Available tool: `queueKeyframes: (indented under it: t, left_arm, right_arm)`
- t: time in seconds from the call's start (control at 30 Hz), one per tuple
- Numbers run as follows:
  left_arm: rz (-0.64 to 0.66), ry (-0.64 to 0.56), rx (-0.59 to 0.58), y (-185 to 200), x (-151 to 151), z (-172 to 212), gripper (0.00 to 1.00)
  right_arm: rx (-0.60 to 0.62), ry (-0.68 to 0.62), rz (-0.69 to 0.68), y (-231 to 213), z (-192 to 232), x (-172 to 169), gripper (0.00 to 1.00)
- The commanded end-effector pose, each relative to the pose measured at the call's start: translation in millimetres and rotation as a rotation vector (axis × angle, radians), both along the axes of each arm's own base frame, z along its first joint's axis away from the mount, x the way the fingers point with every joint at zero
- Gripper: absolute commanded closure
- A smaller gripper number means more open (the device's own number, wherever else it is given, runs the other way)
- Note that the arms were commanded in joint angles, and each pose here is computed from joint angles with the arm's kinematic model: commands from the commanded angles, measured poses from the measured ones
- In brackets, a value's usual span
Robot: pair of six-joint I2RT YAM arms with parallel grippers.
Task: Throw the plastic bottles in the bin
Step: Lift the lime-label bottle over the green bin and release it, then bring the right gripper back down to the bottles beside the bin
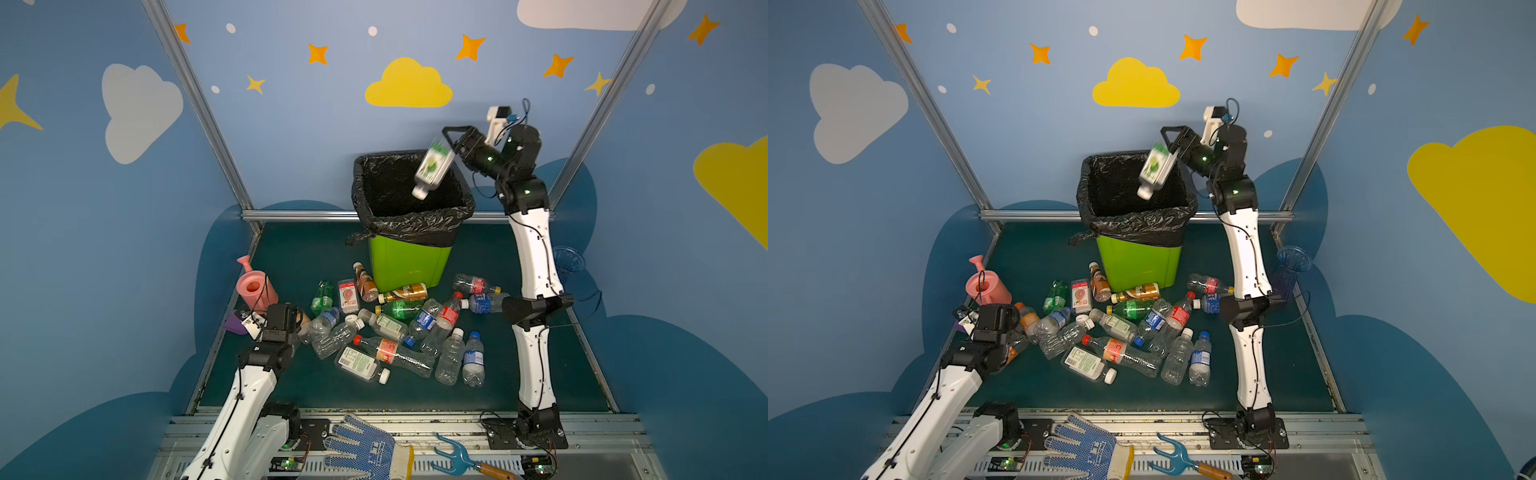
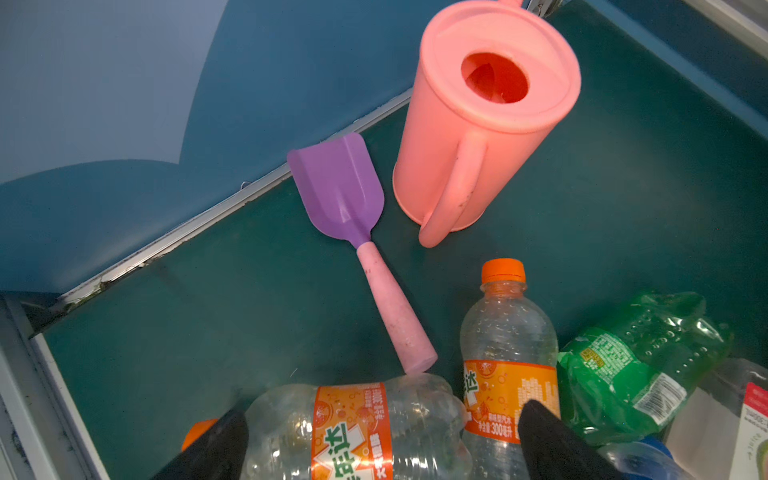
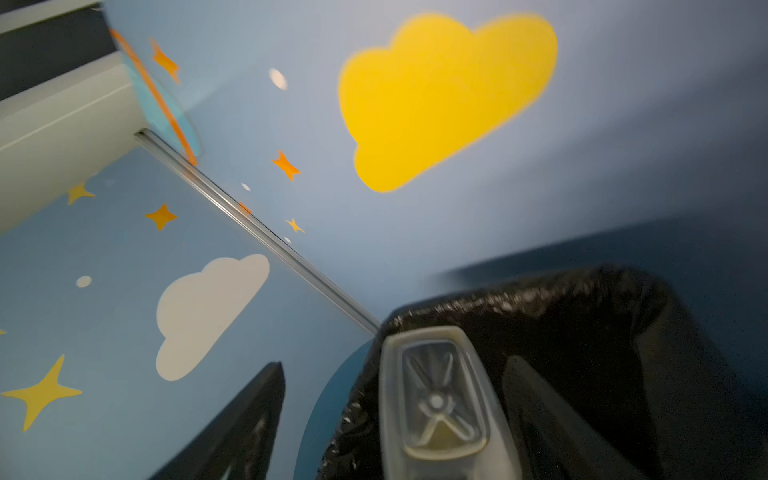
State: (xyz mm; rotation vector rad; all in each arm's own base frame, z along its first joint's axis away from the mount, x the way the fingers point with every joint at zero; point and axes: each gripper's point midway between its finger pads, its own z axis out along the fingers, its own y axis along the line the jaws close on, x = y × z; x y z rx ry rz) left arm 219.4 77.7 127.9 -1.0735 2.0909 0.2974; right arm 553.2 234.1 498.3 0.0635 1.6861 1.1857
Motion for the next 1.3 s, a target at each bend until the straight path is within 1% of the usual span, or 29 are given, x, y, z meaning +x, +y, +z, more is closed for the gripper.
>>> queueKeyframes:
  t: [0.0,0.07,0.13,0.23,0.33,0.4,0.53,0.67,0.8,0.9,0.97,1.17,1.27]
  left_arm:
    - [0.019,0.005,0.009,4,-8,8,0.00]
    - [0.030,0.008,0.009,5,-12,8,0.00]
    - [0.038,0.020,0.006,5,-15,7,0.00]
    - [0.040,0.048,0.008,6,-18,5,0.00]
    - [0.053,0.085,0.016,7,-23,3,0.00]
    - [0.057,0.100,0.020,8,-24,2,0.00]
    - [0.052,0.120,0.026,9,-22,0,0.00]
    - [0.021,0.154,-0.014,4,-18,-7,0.00]
    - [0.032,0.191,-0.080,-3,-18,-20,0.00]
    - [0.025,0.197,-0.133,-11,-14,-31,0.00]
    - [0.028,0.201,-0.147,-13,-14,-34,0.00]
    - [0.028,0.191,-0.134,-10,-14,-33,0.00]
    - [0.028,0.195,-0.135,-11,-13,-33,0.00]
  right_arm:
    - [0.002,-0.254,-0.051,-40,111,-79,0.12]
    - [0.035,-0.331,-0.089,-49,126,-94,0.10]
    - [0.043,-0.367,-0.132,-63,134,-116,0.08]
    - [0.004,-0.353,-0.131,-69,133,-132,0.08]
    - [-0.006,-0.317,-0.149,-82,114,-137,0.08]
    - [0.002,-0.275,-0.185,-95,89,-134,0.08]
    - [0.028,-0.104,-0.234,-125,18,-123,0.08]
    - [0.025,0.087,-0.260,-149,-64,-118,0.08]
    - [0.013,0.251,-0.314,-174,-137,-126,0.08]
    - [0.009,0.337,-0.348,-191,-176,-138,0.08]
    - [-0.009,0.385,-0.375,-203,-197,-148,0.08]
    - [-0.035,0.517,-0.416,-225,-254,-178,0.08]
    - [-0.081,0.587,-0.423,-230,-281,-191,0.08]
